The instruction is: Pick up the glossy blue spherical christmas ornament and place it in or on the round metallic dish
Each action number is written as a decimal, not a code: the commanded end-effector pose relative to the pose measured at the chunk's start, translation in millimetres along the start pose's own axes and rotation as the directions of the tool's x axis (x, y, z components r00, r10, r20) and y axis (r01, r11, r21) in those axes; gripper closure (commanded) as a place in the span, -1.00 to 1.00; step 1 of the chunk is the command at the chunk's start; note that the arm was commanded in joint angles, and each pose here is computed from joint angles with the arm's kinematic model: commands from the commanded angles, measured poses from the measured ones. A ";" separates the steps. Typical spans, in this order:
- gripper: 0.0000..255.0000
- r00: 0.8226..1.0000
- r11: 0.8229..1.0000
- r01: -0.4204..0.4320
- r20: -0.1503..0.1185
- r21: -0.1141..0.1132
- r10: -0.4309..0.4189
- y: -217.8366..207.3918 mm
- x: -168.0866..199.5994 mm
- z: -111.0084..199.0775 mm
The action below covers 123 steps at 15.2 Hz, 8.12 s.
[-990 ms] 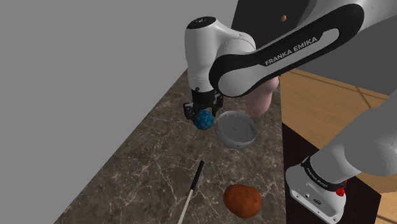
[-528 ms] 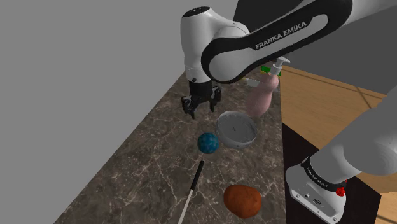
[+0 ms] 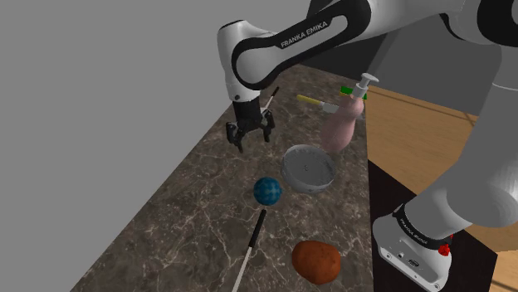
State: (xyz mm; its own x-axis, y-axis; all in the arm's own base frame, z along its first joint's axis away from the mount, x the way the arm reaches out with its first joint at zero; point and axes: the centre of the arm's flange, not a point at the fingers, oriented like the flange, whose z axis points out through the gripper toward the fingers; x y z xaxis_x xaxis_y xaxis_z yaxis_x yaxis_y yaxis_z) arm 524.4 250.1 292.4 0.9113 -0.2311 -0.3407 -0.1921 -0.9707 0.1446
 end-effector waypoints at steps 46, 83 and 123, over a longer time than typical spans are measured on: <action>-1.00 0.575 0.500 0.813 -0.279 0.299 -0.769 21.3 -102.4 62.3; 1.00 0.575 0.500 0.813 -0.279 0.299 -0.769 77.8 -137.1 -51.7; 1.00 -0.040 0.048 0.978 -0.413 -0.201 -0.910 203.1 -164.0 62.4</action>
State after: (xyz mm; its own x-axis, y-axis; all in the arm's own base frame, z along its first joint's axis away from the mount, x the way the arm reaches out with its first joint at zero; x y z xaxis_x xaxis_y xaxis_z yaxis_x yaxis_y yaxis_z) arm 321.3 87.1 330.4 0.2837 0.9179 0.2774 0.9589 -0.2683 -0.0925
